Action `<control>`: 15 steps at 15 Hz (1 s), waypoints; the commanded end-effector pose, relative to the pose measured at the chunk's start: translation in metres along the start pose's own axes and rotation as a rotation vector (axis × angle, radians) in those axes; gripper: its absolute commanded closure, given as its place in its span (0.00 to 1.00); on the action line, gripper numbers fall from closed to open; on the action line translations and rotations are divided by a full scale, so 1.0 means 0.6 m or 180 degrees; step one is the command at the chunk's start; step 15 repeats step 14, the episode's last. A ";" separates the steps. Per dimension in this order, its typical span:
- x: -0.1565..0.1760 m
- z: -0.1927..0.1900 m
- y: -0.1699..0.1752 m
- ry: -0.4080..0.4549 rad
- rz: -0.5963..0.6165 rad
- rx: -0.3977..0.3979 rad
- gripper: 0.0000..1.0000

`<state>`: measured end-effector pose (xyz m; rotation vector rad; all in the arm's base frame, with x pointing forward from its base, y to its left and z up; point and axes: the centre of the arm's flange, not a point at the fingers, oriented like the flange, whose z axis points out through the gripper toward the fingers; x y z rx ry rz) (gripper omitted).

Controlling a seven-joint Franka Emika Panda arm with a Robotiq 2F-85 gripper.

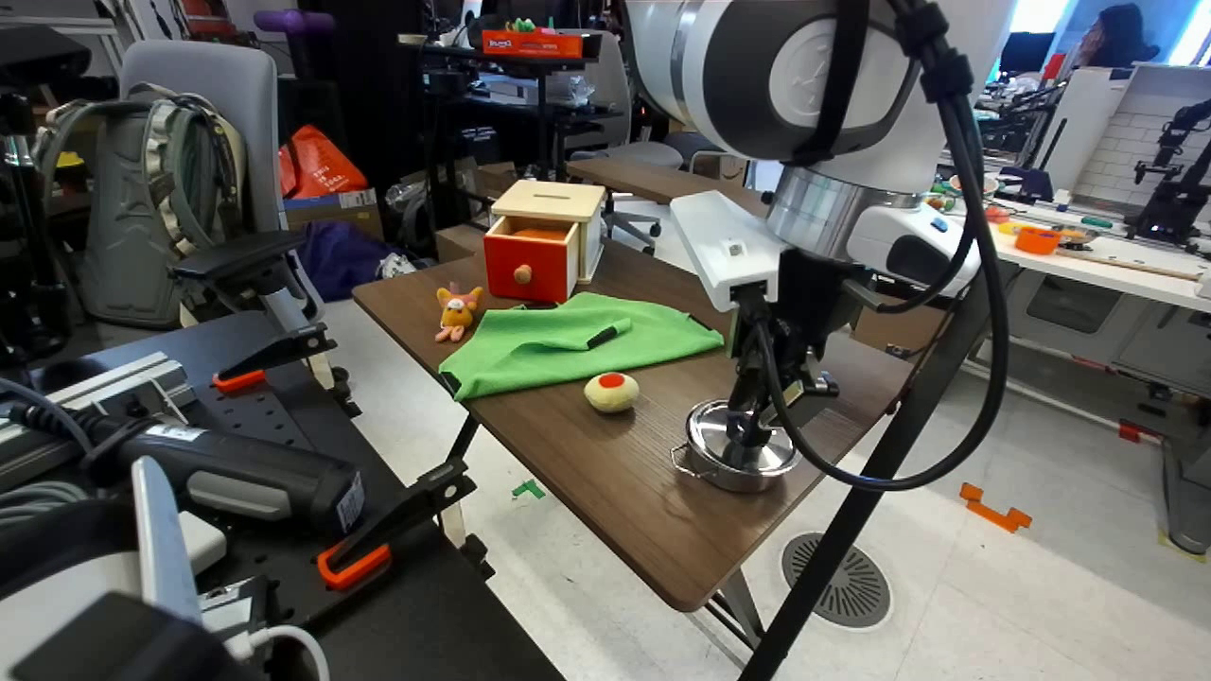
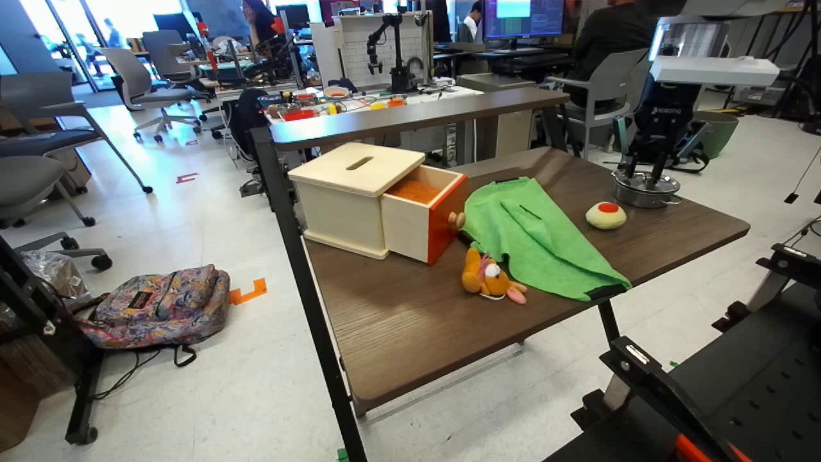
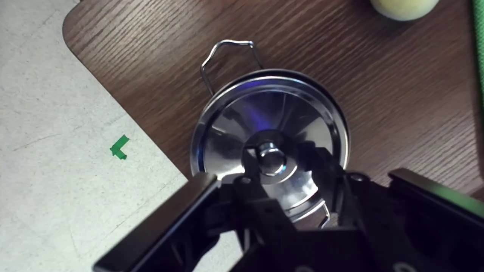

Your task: Put the lid on the silver pot

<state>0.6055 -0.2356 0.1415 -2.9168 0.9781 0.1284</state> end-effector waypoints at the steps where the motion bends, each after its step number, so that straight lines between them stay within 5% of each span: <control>1: 0.005 0.002 -0.005 -0.0104 -0.0033 -0.0009 0.26; 5: -0.029 -0.034 0.003 -0.0020 -0.0129 0.0186 0.00; 10: -0.103 -0.147 0.001 0.0144 -0.0294 0.0654 0.00; 11: -0.042 -0.089 -0.013 0.0123 -0.0215 0.0439 0.00; 15: -0.075 -0.139 -0.013 0.0174 -0.0273 0.0537 0.00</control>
